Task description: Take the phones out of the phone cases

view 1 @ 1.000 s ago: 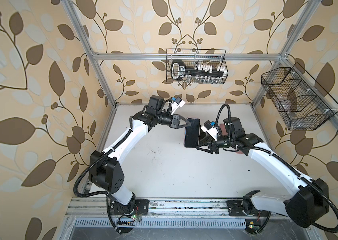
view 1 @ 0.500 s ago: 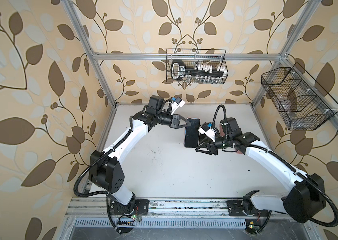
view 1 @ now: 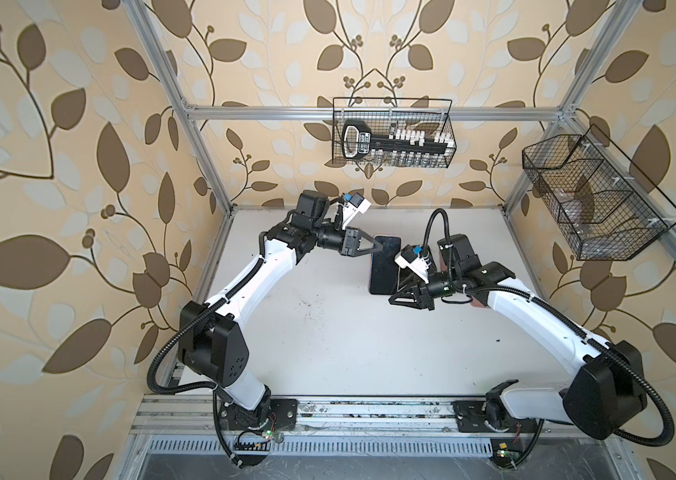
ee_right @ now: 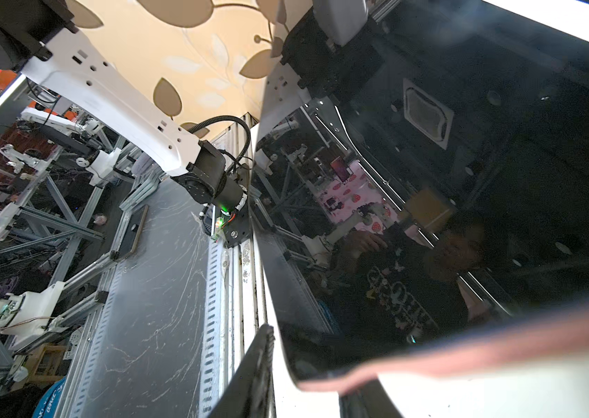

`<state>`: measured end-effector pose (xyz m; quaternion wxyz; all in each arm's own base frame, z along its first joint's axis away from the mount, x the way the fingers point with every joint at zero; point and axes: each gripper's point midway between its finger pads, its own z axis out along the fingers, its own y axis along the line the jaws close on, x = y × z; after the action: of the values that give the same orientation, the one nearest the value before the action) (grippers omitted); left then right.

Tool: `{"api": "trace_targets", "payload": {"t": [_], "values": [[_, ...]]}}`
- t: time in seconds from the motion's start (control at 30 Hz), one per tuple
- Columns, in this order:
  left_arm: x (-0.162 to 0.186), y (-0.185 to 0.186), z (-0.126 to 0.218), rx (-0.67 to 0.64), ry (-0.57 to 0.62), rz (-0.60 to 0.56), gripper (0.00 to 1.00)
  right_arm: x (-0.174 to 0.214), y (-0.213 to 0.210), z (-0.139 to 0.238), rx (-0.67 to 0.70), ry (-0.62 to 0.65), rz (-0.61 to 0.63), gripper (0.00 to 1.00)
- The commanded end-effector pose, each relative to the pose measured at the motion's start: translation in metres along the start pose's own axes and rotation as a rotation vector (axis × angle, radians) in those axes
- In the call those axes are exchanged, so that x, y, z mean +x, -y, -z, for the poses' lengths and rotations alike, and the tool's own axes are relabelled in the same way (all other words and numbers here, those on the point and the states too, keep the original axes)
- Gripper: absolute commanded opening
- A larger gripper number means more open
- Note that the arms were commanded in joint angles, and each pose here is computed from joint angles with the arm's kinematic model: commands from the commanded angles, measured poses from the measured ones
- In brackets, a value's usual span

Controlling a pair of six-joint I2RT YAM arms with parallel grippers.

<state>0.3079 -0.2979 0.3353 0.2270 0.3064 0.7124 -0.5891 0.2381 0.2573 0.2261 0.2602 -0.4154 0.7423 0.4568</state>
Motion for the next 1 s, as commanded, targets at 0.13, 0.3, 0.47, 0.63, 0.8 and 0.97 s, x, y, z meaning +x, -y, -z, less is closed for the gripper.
{"api": "trace_targets", "payload": {"t": [0.13,0.3,0.47,0.63,0.8,0.97], "values": [[-0.0144,0.0438,0.0130,0.085,0.031,-0.123,0.00,-0.0106,-0.0098,0.0033,-0.055,0.018,0.045,0.27],[-0.0152,0.0456,0.0135,0.089,0.034,-0.126,0.00,-0.0094,-0.0086,0.0044,-0.056,0.017,0.040,0.24],[-0.0165,0.0471,0.0137,0.093,0.037,-0.130,0.00,-0.0079,-0.0056,0.0052,-0.051,0.016,0.031,0.21],[-0.0172,0.0475,0.0131,0.097,0.039,-0.129,0.00,-0.0091,-0.0055,0.0066,-0.060,0.025,0.028,0.16],[-0.0170,0.0473,0.0125,0.099,0.042,-0.129,0.00,-0.0110,-0.0054,0.0073,-0.069,0.033,0.027,0.14],[-0.0164,0.0485,0.0099,0.107,0.041,-0.129,0.00,-0.0130,-0.0059,0.0082,-0.078,0.042,0.029,0.13]]}}
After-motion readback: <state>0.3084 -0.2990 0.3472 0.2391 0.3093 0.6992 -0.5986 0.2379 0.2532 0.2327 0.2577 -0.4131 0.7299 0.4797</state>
